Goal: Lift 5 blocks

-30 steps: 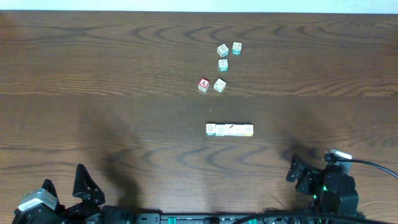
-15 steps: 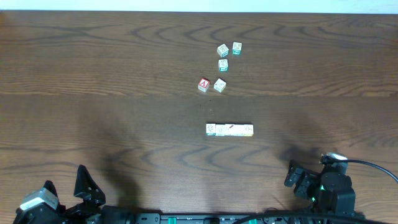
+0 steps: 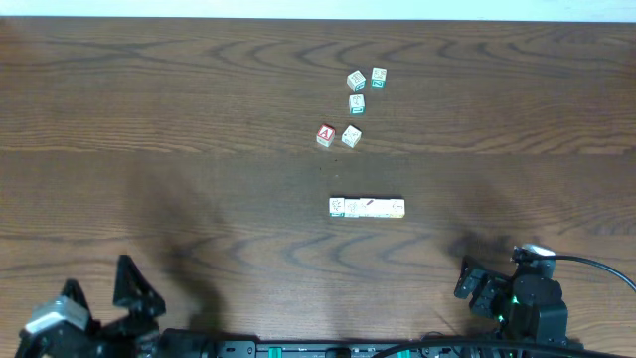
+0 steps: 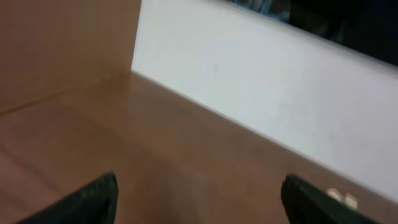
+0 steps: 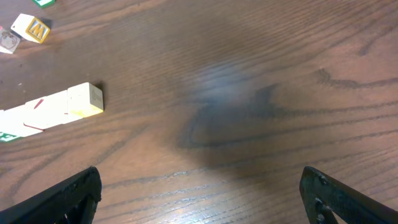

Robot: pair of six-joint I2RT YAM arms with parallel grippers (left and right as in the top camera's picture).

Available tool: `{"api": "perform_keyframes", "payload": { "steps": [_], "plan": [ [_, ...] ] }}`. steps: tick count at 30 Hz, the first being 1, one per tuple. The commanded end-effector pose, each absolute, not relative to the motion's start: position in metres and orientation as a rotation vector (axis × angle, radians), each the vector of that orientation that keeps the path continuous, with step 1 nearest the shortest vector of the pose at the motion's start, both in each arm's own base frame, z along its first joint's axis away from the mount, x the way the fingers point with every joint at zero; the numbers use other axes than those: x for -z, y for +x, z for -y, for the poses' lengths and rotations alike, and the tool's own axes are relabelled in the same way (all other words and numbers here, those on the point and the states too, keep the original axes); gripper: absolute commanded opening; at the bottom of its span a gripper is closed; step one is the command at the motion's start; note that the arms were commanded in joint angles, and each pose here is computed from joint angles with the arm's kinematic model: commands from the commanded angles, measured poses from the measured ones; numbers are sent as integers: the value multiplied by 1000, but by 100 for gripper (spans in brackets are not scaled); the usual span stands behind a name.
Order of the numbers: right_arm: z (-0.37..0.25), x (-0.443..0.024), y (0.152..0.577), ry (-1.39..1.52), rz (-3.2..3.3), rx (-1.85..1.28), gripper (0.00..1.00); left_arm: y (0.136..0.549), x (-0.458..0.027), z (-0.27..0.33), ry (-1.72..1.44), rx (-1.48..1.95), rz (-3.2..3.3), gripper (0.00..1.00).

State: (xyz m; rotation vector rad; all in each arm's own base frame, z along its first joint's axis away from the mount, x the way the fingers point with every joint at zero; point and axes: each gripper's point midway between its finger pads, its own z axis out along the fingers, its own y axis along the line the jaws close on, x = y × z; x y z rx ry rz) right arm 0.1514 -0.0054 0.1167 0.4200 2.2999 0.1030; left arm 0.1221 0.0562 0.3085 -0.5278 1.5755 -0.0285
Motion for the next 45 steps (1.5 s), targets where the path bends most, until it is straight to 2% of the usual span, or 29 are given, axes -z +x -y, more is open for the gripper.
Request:
{"api": "perform_keyframes", "payload": {
  "steps": [1, 7, 14, 33, 45],
  "plan": [
    [6, -117, 151, 441, -2294, -112, 99, 149, -294, -56, -539, 20, -1551, 84],
    [6, -117, 151, 441, -2294, -112, 99, 191, -282, -50, -509, 38, -1437, 84],
    [6, -117, 151, 441, -2294, -112, 99, 211, -244, -57, -546, -21, -1430, 84],
    [6, -117, 151, 441, -2294, -112, 99, 229, -146, -65, -578, -125, -1578, 85],
    [6, -117, 151, 441, -2294, -112, 99, 230, -147, -62, -478, -192, -1614, 85]
  ]
}}
